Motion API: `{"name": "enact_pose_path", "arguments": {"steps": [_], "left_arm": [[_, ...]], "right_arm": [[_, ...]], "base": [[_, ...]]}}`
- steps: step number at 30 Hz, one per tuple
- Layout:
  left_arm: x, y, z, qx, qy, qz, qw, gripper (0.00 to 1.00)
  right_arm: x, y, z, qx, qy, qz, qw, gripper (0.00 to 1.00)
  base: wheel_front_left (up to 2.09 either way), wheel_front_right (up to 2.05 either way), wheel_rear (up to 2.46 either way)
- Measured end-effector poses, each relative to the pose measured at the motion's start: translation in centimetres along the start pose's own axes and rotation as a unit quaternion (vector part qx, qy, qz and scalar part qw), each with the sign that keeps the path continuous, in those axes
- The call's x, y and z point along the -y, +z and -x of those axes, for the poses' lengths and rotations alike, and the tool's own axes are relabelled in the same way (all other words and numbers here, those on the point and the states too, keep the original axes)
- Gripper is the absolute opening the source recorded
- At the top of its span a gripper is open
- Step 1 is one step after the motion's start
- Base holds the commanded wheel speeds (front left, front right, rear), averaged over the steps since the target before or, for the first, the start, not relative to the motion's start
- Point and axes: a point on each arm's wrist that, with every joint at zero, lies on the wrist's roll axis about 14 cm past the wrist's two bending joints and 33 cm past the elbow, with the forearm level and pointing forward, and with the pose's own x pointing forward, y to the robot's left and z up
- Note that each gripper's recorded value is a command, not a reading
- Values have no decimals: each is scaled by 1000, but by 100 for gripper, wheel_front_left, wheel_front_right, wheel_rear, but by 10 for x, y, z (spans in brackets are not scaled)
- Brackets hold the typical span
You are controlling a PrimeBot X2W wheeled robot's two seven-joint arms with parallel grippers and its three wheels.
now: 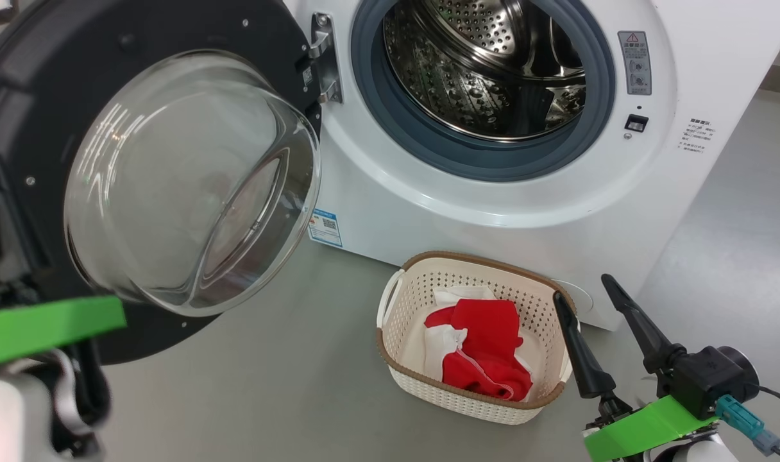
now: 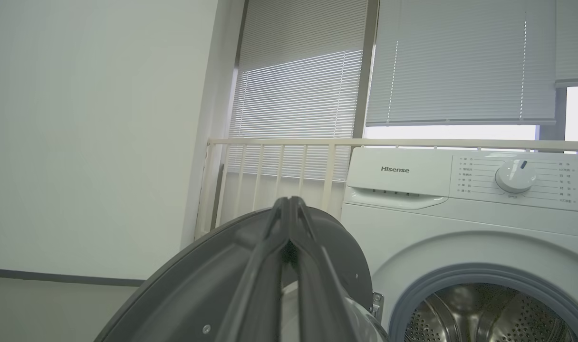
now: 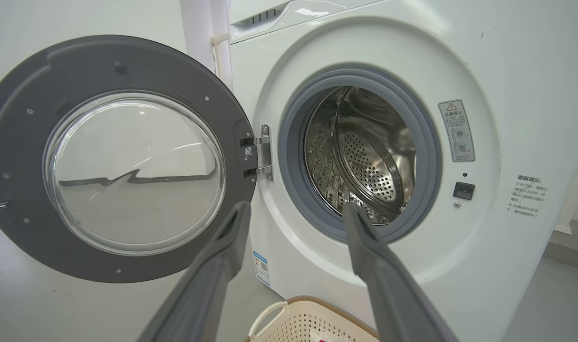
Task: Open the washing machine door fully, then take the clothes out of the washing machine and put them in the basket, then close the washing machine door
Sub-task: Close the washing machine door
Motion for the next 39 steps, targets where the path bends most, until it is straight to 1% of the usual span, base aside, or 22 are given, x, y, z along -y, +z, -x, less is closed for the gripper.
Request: {"name": "enact_pose_path", "arguments": {"steps": [4,8,13,14,17,22,26,28,33,36,39], "left_arm": [[-21,10,-23,18,37,18,999,0],[-43,11,-41,19,73,33,997,0],[-67,-3,-61,-13,122,103,987,0],[-71,-7,-64,-21,134,126,983,0],[-83,-22,-69,-52,166,173,969,0],[-98,-46,-73,-99,214,251,939,0],[-101,-67,-69,-149,229,288,918,0],[-102,-78,-65,-178,232,291,911,0],[-104,-95,-59,-227,233,281,903,0],[-102,-106,-55,-258,230,281,895,0],[-102,-113,-52,-272,231,285,889,0]], "right_arm": [[4,0,0,0,-2,5,1000,100],[6,0,0,-1,-3,6,1000,100],[7,-1,2,-3,-5,6,1000,100],[7,-2,2,-4,-5,5,1000,100],[8,-3,2,-6,-6,5,1000,100],[11,-6,5,-10,-9,7,1000,100],[10,-6,6,-12,-9,9,1000,100],[9,-6,7,-13,-7,9,1000,100],[12,-7,9,-15,-11,9,1000,100],[14,-8,10,-16,-14,9,1000,100],[15,-9,11,-18,-15,8,1000,100]], "base": [[0,0,0],[0,0,0],[0,0,0],[0,0,0],[0,0,0],[0,0,0],[0,0,0],[0,0,0],[0,0,0],[0,0,0],[0,0,0]]}}
